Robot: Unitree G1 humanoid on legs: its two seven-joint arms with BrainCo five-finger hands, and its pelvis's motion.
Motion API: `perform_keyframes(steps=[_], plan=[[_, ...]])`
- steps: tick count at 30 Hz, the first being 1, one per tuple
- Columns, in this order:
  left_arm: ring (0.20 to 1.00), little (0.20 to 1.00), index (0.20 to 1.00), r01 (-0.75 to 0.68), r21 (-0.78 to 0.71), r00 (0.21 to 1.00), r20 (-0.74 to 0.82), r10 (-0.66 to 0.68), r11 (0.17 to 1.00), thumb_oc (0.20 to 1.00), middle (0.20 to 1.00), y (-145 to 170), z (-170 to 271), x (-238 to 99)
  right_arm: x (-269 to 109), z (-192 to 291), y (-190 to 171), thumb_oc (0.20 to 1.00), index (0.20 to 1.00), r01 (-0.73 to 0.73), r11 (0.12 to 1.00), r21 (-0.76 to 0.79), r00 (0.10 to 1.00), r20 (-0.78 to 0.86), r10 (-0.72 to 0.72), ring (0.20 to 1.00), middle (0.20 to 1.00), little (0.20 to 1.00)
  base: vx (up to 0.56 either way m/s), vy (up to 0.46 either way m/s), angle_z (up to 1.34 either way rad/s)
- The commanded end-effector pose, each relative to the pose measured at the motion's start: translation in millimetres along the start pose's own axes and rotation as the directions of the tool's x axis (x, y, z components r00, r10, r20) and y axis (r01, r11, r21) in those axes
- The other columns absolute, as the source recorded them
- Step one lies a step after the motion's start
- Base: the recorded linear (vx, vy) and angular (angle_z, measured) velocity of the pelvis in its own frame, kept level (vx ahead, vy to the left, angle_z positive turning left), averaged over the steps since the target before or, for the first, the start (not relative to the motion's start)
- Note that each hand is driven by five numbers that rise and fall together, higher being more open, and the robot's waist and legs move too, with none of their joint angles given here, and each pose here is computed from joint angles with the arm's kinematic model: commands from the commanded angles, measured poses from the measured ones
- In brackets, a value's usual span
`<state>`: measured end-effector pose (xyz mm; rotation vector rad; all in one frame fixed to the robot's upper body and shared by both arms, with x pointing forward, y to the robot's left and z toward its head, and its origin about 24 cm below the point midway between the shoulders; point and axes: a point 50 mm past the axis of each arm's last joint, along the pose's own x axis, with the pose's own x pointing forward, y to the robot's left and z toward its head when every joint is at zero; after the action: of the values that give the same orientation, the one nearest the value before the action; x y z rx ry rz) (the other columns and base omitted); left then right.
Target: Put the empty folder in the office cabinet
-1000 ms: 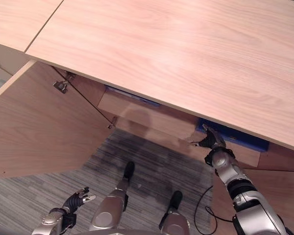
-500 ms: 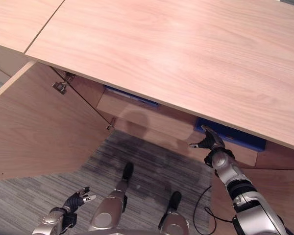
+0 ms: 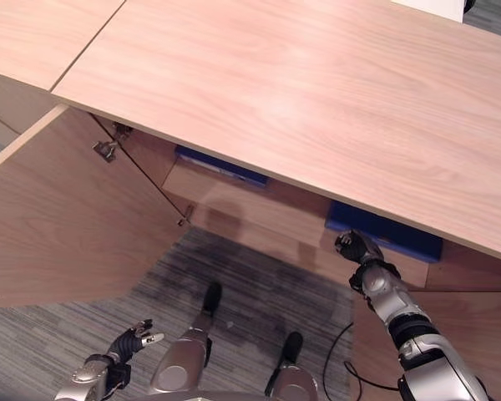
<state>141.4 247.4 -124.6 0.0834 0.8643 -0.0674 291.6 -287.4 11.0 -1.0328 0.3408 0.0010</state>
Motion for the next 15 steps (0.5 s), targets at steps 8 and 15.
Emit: perform_keyframes(steps=[8, 15], plan=[[1.0, 1.0, 1.0, -0.011, 0.053, 1.0, 0.01, 0.011, 0.999, 1.0, 1.0, 10, 3, -3, 1, -17, -14, 0.2, 0.2, 0.051, 0.998, -0.041, 0.997, -0.063, -0.054, 0.2, 0.2, 0.2, 0.0, 0.0, 0.0], [1.0, 1.0, 1.0, -0.004, 0.055, 1.0, 0.03, 0.003, 0.998, 1.0, 1.0, 10, 8, -2, 5, -25, -33, 0.2, 0.2, 0.097, 0.993, -0.07, 0.987, -0.121, -0.105, 0.2, 0.2, 0.2, 0.0, 0.0, 0.0]])
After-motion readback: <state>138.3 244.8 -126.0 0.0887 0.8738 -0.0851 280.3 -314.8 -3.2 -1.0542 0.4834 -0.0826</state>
